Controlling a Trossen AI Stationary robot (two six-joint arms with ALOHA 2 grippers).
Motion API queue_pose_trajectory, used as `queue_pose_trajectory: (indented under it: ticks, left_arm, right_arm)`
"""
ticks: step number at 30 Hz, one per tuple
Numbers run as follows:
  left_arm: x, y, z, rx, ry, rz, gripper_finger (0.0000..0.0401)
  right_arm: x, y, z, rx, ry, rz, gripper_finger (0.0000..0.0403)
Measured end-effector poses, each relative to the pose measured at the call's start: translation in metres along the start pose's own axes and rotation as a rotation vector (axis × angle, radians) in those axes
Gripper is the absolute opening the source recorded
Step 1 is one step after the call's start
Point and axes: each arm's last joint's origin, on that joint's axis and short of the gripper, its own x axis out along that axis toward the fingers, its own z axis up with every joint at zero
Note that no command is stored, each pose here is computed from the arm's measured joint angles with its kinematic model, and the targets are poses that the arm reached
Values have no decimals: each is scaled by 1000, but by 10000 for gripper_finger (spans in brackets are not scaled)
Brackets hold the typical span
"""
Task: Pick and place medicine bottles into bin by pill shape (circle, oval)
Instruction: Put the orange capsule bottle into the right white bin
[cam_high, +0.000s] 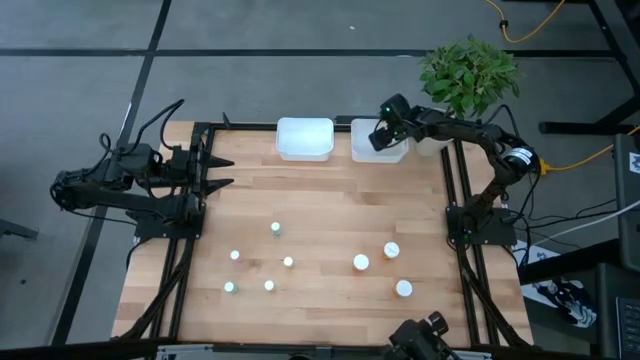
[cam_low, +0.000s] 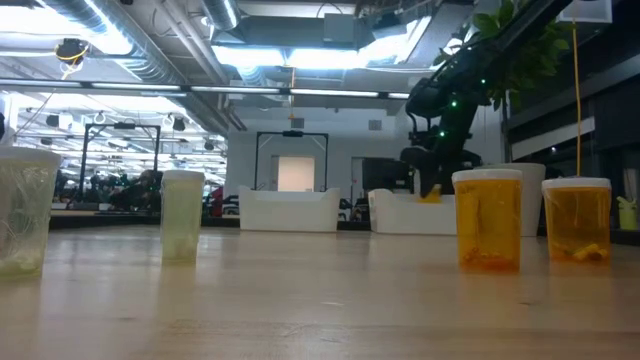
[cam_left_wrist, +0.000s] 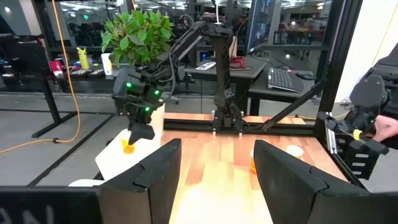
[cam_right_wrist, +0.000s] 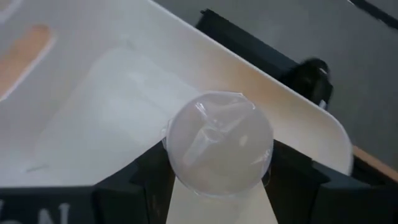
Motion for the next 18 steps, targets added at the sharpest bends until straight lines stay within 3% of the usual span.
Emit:
queue_pose_trajectory:
  ticks: [9,18]
  left_arm:
    - [0,0,0,0,0,0,195]
    - [0,0,0,0,0,0,195]
  right_arm:
    - [2,-6,2,-160,-14,41,206]
    - [4,-16,3,-188,-13,87,208]
